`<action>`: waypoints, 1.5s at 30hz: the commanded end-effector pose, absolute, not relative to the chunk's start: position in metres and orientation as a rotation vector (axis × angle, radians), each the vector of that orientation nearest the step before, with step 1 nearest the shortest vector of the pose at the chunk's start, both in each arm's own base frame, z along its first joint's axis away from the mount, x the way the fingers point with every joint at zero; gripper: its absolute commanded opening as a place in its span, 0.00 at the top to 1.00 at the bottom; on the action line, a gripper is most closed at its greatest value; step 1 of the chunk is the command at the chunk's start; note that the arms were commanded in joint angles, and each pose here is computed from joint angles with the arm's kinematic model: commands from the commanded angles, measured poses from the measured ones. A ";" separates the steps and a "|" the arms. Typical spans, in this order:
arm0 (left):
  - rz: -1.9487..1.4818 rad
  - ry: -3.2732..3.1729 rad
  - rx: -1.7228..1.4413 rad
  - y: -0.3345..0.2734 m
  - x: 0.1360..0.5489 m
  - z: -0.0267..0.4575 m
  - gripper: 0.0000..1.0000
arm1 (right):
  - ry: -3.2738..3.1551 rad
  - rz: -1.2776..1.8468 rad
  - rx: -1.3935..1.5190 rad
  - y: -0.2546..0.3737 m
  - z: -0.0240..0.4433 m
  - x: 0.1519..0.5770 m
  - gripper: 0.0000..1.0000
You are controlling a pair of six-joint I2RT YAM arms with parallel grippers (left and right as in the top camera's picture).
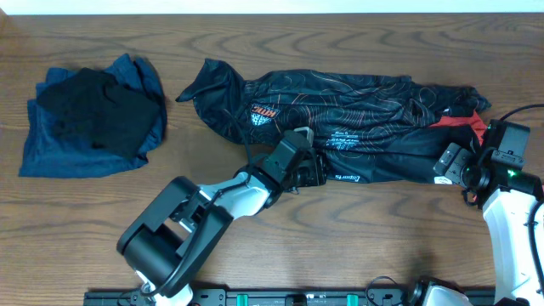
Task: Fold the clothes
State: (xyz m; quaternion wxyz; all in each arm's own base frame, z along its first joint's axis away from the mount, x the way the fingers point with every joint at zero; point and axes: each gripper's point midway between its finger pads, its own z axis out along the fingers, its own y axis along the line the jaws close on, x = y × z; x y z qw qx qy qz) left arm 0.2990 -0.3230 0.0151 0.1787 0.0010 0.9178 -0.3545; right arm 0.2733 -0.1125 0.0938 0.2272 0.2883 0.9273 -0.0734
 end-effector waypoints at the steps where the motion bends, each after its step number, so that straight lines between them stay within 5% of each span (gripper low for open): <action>1: -0.986 2.654 -0.099 -0.322 0.294 -0.005 0.49 | 2.553 -0.210 0.826 -0.115 0.091 0.271 0.01; 3: -0.990 2.664 -0.110 -0.325 0.291 -0.009 0.51 | 2.553 -0.207 0.826 -0.115 0.091 0.271 0.01; 6: -0.995 2.674 -0.092 -0.328 0.286 -0.010 0.93 | 2.553 -0.207 0.826 -0.115 0.091 0.271 0.01; 15: -0.903 2.809 -0.018 -0.300 0.268 -0.012 0.94 | 2.553 -0.208 0.826 -0.115 0.091 0.271 0.01; 24: -0.232 2.867 -0.447 -0.094 0.280 0.034 0.94 | 2.553 -0.208 0.826 -0.115 0.091 0.271 0.01; 30: -0.195 2.761 -0.657 -0.029 0.287 0.058 0.94 | 2.553 -0.207 0.826 -0.115 0.091 0.271 0.01; 31: -0.190 2.760 -0.681 -0.025 0.286 0.058 0.86 | 2.553 -0.207 0.826 -0.115 0.091 0.271 0.01; 32: -0.190 2.765 -0.697 -0.022 0.284 0.057 0.45 | 2.554 -0.207 0.826 -0.115 0.091 0.271 0.01; 33: -0.200 2.779 -0.706 -0.023 0.281 0.056 0.19 | 2.554 -0.207 0.826 -0.115 0.091 0.271 0.01; 34: -0.227 2.800 -0.707 -0.026 0.277 0.056 0.05 | 2.554 -0.207 0.826 -0.115 0.091 0.271 0.01; 38: -0.418 2.923 -0.680 -0.058 0.253 0.054 0.02 | 2.559 -0.161 0.814 -0.109 0.091 0.274 0.05; 45: -0.485 3.000 -0.627 -0.091 0.231 0.043 0.00 | 2.593 -0.053 0.757 -0.095 0.085 0.279 0.73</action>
